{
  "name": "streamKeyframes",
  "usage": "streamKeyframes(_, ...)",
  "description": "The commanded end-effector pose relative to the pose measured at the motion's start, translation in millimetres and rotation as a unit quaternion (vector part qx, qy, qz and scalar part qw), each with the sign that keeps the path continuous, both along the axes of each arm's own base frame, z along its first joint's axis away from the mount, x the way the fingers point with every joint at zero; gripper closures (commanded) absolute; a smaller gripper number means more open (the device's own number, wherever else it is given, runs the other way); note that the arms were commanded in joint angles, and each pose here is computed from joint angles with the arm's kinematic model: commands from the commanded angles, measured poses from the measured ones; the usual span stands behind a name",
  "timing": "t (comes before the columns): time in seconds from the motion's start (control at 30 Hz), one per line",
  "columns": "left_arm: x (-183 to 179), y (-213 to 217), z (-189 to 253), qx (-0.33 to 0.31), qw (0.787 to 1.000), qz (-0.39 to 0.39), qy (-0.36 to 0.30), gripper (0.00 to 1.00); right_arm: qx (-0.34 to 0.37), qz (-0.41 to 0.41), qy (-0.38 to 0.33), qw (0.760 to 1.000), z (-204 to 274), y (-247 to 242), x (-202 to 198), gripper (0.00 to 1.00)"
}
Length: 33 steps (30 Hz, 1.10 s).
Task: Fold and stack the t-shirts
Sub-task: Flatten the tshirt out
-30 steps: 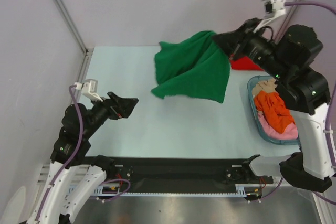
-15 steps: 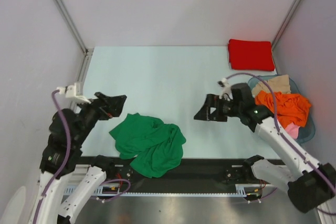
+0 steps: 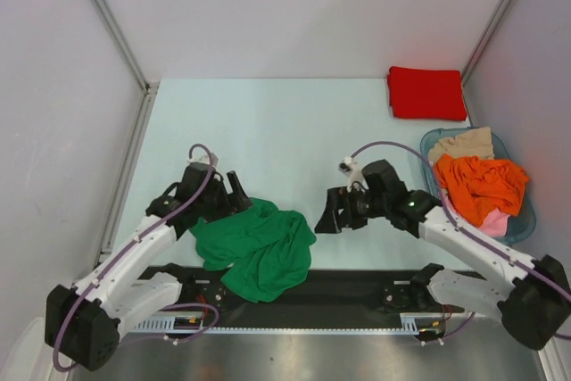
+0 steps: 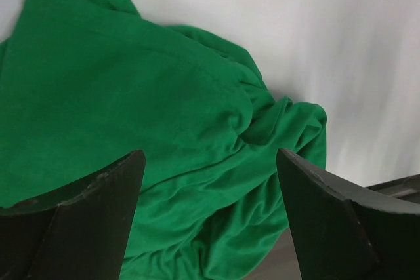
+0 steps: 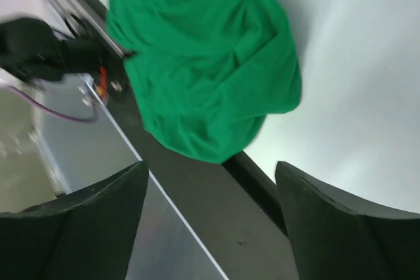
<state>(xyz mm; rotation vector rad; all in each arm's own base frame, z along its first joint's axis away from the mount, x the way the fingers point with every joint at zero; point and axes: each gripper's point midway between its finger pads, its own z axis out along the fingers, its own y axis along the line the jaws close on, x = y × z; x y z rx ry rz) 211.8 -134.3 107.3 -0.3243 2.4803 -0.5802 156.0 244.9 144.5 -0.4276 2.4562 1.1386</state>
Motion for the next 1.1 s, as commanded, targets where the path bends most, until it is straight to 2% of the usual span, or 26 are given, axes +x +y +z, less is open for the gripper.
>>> streamKeyframes(0.0,24,-14,4,0.002,0.999,0.029,-0.032,0.13,-0.028,0.023,0.001,0.999,-33,24,-2,0.22)
streamKeyframes(0.1,23,-18,-19,0.019,0.999,0.03,0.002,0.13,-0.041,0.032,-0.008,0.999,-47,37,1,0.28)
streamKeyframes(0.2,27,-19,-32,0.027,0.999,0.035,0.014,0.14,-0.074,0.035,-0.017,0.996,-67,43,7,0.32)
streamKeyframes(0.3,32,-21,-40,0.032,0.999,0.036,0.016,0.17,-0.077,0.047,-0.011,0.996,-79,53,9,0.37)
streamKeyframes(0.4,39,-23,-42,0.035,0.999,0.032,0.009,0.25,-0.083,0.05,-0.009,0.995,-86,58,13,0.37)
streamKeyframes(0.43,40,-22,-42,0.039,0.999,0.033,0.009,0.32,-0.09,0.05,-0.004,0.995,-92,59,14,0.38)
streamKeyframes(0.6,42,-15,-34,0.049,0.998,0.038,-0.015,0.36,-0.095,0.051,-0.003,0.994,-101,62,17,0.44)
streamKeyframes(0.67,41,-12,-33,0.051,0.998,0.038,-0.028,0.42,-0.093,0.053,0.0,0.994,-106,65,18,0.48)
streamKeyframes(0.7,42,-12,-31,0.047,0.998,0.037,-0.037,0.47,-0.092,0.056,0.002,0.994,-107,66,18,0.53)
streamKeyframes(0.73,43,-11,-29,0.045,0.997,0.039,-0.043,0.61,-0.09,0.057,0.004,0.994,-107,68,18,0.64)
streamKeyframes(0.8,44,-9,-28,0.047,0.997,0.04,-0.047,0.75,-0.101,0.054,0.009,0.993,-112,66,19,0.76)
streamKeyframes(0.83,48,-6,-24,0.055,0.996,0.044,-0.052,0.85,-0.107,0.045,-0.004,0.993,-108,67,28,0.88)
streamKeyframes(0.87,50,-5,-22,0.063,0.996,0.04,-0.058,0.89,-0.122,0.036,-0.001,0.992,-110,62,32,0.92)
streamKeyframes(0.9,57,-4,-13,0.065,0.995,0.044,-0.07,1.0,-0.124,0.028,-0.014,0.992,-104,62,42,1.0)
streamKeyframes(1.0,66,-7,0,0.065,0.994,0.029,-0.082,0.99,-0.129,-0.004,-0.015,0.991,-95,52,65,1.0)
streamKeyframes(1.03,67,-12,-2,0.059,0.995,0.017,-0.074,0.73,-0.12,-0.001,-0.013,0.993,-90,53,67,1.0)
streamKeyframes(1.07,66,-20,2,0.042,0.997,0.001,-0.068,0.55,-0.117,0.003,-0.012,0.993,-87,52,69,1.0)
